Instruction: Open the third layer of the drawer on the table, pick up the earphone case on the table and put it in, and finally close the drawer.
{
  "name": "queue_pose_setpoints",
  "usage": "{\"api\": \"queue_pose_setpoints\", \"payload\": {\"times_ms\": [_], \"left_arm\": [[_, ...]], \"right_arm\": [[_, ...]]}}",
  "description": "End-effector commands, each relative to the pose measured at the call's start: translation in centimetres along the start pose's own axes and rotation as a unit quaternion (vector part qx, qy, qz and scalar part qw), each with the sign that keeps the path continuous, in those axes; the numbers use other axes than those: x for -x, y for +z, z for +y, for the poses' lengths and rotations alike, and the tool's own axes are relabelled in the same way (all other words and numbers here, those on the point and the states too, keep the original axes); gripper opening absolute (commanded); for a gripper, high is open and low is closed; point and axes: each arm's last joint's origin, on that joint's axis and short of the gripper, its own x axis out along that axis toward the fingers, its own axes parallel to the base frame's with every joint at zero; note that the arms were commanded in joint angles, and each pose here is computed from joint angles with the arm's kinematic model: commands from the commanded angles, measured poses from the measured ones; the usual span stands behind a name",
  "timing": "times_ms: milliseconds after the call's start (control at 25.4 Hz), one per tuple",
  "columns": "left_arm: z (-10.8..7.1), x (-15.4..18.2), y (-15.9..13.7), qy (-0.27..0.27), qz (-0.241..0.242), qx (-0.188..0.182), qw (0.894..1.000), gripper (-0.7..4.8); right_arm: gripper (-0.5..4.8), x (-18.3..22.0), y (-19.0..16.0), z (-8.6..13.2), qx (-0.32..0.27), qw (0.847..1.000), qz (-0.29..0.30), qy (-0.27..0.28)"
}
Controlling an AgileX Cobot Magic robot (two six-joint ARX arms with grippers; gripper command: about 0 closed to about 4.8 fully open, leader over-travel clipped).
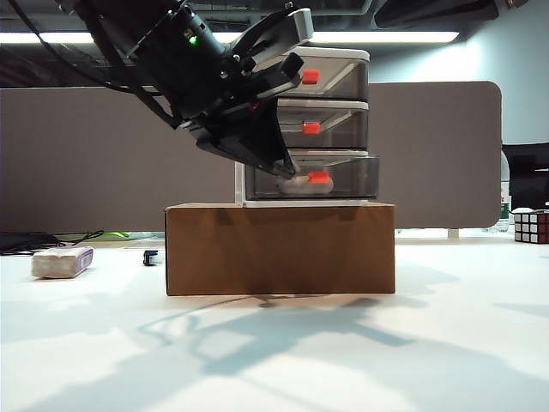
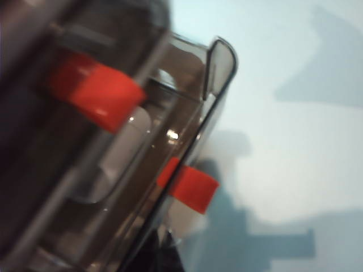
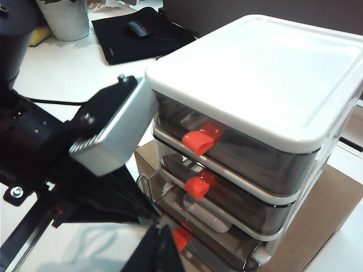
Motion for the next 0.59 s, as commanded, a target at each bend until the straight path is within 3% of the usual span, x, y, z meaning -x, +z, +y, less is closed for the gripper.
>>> {"api": "queue_pose_setpoints", "payload": {"times_ms": [39, 236, 591], "left_arm": [[0.2, -0.4, 0.3, 0.016, -0.018, 0.000, 1.000, -0.06], [-0.3, -2.5, -0.1, 0.079, -0.021, -0.009, 0.997, -0.06], [-4.1, -2.7, 0.6, 0.147, -0.040, -0.052, 0.987, -0.06]], "right_arm": [[-0.05, 0.1, 0.3, 0.0, 0.014, 1.000, -0.010, -0.002], [-0.05, 0.1, 0.3, 0.0, 0.016, 1.000, -0.010, -0.003], [-0.05, 0.1, 0.2, 0.0, 0.015, 1.000, -0.007, -0.002]]}}
